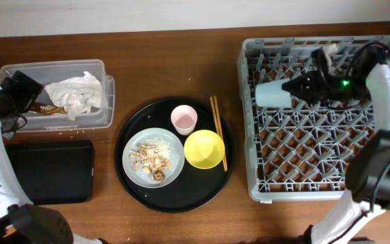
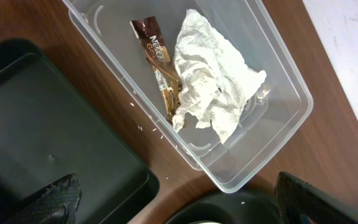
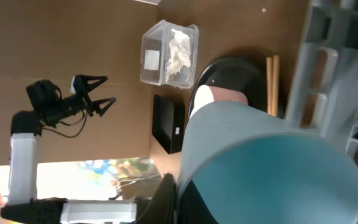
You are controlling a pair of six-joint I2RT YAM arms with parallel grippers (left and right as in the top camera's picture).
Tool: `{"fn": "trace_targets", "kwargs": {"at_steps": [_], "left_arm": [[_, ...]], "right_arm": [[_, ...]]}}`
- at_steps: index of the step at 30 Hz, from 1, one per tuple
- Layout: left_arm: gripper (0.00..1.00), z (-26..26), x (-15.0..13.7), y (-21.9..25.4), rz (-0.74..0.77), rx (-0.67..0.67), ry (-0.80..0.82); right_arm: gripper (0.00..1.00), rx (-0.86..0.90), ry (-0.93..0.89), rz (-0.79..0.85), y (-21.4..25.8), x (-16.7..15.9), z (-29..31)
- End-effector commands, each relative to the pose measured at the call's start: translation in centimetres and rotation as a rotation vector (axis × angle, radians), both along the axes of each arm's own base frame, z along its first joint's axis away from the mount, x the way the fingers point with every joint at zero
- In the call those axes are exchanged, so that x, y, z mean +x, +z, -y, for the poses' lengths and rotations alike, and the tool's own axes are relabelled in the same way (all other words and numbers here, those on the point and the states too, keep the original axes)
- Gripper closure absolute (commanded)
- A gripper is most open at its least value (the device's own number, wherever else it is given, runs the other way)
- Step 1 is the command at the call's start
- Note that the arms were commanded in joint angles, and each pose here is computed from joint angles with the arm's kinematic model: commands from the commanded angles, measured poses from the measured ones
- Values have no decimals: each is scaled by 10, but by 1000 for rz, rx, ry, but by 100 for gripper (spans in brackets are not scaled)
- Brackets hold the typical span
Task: Sort waste into correct bins and load items into the dishwasher rack
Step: 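Grasp the blue cup and place it upside down in the rack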
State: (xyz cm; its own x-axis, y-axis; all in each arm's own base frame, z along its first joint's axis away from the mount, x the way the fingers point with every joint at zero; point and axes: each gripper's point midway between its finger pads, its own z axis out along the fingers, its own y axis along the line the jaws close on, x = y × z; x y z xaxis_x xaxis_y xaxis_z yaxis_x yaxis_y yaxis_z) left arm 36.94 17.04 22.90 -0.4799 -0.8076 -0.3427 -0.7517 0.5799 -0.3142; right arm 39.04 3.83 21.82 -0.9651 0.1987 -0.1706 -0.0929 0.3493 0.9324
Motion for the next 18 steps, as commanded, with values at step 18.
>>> {"fn": "trace_targets", "kwargs": {"at_steps": [18], "left_arm": [[1,-4,-1,3,6,8,15]], "right_arm": [[91,118,-62,-218,-89,-24,23]]}}
